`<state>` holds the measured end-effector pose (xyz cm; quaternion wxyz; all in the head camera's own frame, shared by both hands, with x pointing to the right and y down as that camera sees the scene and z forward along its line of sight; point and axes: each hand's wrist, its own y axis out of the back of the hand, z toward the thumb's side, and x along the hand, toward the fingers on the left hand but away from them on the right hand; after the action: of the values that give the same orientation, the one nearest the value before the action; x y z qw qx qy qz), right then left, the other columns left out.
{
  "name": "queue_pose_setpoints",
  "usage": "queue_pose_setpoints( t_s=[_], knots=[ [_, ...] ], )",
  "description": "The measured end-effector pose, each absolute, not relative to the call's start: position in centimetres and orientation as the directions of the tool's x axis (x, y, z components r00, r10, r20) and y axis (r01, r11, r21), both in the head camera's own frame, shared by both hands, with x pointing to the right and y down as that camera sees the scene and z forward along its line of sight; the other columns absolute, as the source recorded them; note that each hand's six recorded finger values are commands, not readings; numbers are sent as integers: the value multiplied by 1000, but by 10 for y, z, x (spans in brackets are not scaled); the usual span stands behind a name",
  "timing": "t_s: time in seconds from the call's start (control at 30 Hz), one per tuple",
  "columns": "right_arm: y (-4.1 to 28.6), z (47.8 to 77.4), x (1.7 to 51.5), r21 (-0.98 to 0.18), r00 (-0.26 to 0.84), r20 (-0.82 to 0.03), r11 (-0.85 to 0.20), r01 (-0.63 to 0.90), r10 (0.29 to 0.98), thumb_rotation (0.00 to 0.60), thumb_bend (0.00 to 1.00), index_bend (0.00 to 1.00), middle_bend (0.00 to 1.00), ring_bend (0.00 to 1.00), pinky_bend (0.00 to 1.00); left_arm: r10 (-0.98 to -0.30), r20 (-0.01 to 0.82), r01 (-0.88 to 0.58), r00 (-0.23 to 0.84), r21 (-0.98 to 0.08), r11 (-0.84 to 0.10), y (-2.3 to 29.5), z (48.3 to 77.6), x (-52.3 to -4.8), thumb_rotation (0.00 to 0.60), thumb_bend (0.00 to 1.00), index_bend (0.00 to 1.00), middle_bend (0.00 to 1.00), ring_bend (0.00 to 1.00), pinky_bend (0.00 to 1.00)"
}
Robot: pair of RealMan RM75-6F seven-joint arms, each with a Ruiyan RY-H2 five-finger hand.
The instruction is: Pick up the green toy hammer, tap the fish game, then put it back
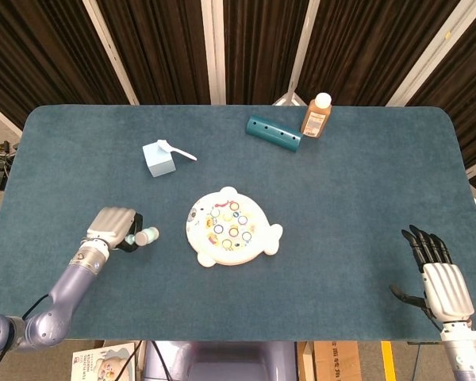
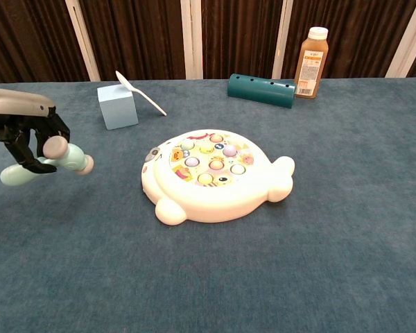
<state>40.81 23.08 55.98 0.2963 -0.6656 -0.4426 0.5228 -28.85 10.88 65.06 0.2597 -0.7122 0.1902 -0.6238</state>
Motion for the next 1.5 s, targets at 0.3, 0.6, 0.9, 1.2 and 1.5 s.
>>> queue_pose_setpoints(
  t_s=[0.3,0.6,0.9,1.2,1.5],
  knots=[
    [231,560,408,-858,63,-433,-432,277,899,600,185,0,0,0,0,-599,786,71,153,-614,-786,115,668,-296,600,674,638,565,426,510],
    [231,560,409,-858,59,-435,-433,276,899,600,185,0,0,0,0,-584,796,98,159,-601,-793,120,682,-293,600,674,634,564,426,510],
    [231,560,409,-857,62,-435,-435,277,898,600,185,0,0,0,0,-553,817,106,166,-572,-813,123,687,-295,600,673,620,560,424,504],
    [231,560,409,-858,61,-435,-434,276,898,600,185,0,0,0,0,-548,822,118,155,-566,-816,123,694,-300,600,637,586,533,402,499],
    [231,560,408,-857,63,-436,-435,276,898,600,185,0,0,0,0,-559,818,127,136,-573,-809,121,696,-304,600,607,564,498,374,475]
  ],
)
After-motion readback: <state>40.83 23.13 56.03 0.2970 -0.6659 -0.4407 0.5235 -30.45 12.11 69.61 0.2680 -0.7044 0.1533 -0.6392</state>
